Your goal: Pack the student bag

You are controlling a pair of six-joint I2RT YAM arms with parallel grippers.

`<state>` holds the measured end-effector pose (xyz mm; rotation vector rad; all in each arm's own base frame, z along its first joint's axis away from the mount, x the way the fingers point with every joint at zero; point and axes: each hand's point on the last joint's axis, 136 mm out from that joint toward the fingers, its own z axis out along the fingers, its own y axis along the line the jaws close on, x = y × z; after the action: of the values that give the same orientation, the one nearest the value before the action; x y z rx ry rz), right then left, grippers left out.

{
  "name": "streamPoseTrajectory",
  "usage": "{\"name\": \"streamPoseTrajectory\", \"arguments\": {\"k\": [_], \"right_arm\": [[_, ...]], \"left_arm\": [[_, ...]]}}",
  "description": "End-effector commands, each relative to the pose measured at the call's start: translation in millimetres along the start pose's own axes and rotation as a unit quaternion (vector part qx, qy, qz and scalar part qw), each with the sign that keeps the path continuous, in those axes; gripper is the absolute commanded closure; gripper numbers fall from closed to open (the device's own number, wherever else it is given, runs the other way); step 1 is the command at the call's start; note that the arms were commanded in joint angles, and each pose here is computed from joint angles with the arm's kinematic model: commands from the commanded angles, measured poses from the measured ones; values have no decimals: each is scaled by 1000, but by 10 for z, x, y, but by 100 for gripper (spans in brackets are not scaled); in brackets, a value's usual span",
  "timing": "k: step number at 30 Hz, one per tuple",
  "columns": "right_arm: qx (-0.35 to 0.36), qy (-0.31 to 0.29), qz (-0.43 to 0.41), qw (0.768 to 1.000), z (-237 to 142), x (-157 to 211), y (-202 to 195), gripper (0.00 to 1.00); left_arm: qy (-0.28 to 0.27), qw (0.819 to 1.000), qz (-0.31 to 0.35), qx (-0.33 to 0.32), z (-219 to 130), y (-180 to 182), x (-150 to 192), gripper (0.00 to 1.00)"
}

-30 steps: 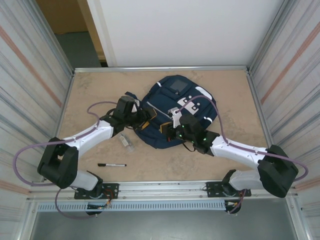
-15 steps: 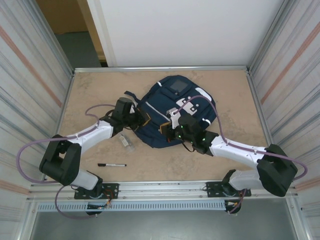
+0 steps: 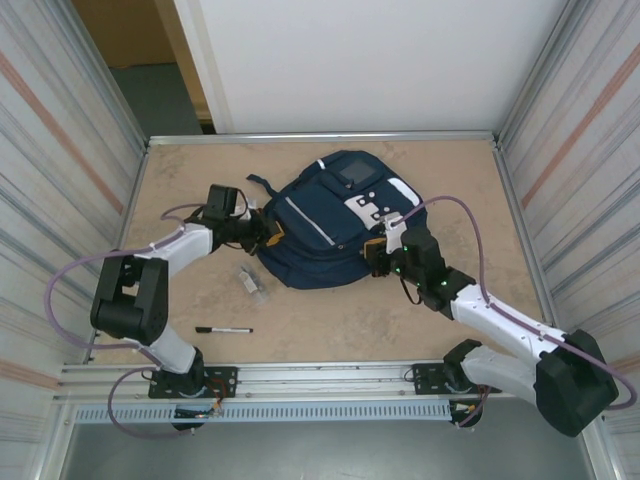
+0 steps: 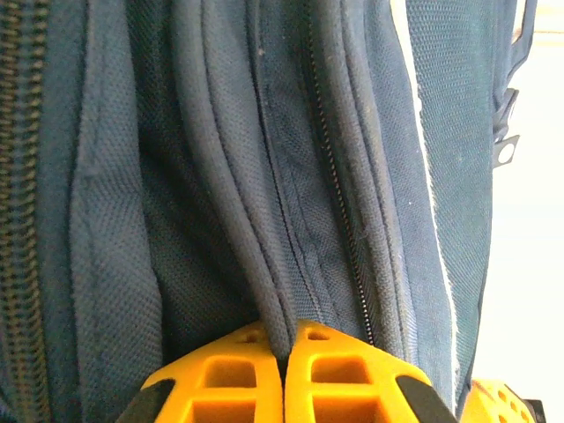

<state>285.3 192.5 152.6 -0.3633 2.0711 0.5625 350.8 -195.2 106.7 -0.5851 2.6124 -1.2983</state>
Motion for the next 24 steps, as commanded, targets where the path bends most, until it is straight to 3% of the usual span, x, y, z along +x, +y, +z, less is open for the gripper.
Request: {"name": "streamPoseTrajectory", "arguments": {"k": [1, 10, 17, 20, 24], "right_arm": [[73, -9, 6, 997, -61, 72, -425, 100], [144, -6, 84, 986, -24, 195, -1026, 100], [101, 6, 97, 990, -34, 148, -937, 88], [36, 15, 76, 996, -107, 19, -660, 73], [24, 19, 58, 998, -270, -132, -525, 54]], "left_arm": [[-19, 999, 37, -20, -134, 19, -253, 100], [3, 999, 50, -18, -169, 57, -165, 100], [26, 998, 60, -1, -174, -26, 5, 100], [31, 997, 68, 17, -256, -160, 114, 64], [9, 996, 94, 4, -458, -293, 243, 55]]}}
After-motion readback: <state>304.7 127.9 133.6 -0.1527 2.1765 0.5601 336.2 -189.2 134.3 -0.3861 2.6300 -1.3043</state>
